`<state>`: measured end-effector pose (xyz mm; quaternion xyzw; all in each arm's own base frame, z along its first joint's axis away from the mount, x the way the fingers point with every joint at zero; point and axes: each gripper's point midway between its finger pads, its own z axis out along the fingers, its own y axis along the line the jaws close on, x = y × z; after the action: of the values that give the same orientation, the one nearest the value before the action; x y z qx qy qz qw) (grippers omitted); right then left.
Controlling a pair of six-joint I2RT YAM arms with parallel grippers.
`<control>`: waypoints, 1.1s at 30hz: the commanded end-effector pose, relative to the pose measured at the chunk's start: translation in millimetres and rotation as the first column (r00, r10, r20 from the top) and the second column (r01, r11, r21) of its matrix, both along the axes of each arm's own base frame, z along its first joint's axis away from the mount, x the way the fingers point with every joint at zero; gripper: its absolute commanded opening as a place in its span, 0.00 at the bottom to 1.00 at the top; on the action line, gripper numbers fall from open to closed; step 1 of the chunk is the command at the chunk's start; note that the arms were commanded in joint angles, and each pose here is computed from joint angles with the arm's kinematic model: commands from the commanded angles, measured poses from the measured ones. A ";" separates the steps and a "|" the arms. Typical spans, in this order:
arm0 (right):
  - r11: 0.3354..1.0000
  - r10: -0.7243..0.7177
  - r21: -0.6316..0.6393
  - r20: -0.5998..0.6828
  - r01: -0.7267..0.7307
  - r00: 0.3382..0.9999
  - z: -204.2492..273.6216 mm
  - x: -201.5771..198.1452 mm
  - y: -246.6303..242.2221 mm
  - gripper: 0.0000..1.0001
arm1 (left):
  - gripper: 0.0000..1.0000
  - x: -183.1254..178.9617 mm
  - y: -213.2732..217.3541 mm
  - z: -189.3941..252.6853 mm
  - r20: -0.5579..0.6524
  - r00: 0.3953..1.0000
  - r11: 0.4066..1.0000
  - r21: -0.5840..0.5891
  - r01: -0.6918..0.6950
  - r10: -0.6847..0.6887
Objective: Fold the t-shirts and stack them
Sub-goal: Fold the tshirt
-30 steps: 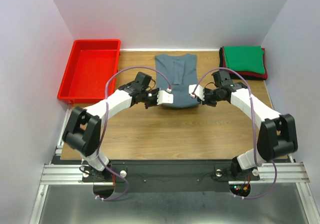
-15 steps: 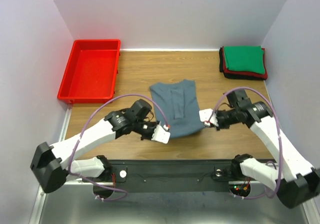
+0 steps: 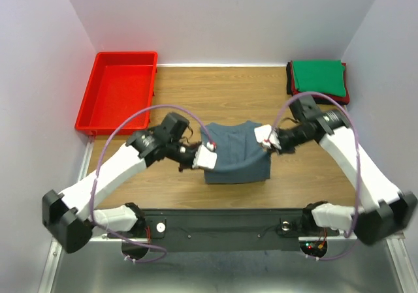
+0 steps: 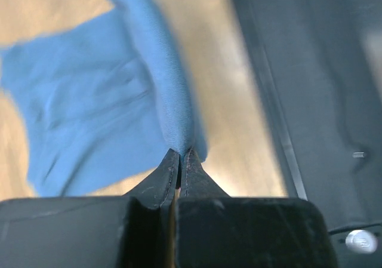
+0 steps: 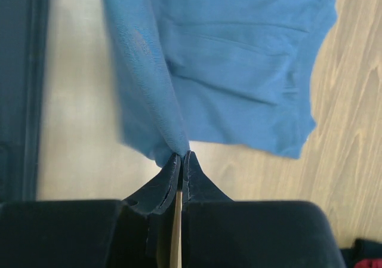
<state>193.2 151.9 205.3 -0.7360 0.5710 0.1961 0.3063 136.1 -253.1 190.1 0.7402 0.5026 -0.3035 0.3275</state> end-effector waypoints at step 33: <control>0.966 -0.253 -0.077 -0.120 0.246 0.960 -113.7 238.8 -16.8 0.44 | 0.43 289.7 -8.6 -81.6 -0.247 0.877 0.909 0.183 -0.375 0.412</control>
<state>413.9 139.5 56.7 -0.6585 0.6820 0.2213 0.2287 418.6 -261.7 66.9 0.5956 0.7066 -0.3117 0.2209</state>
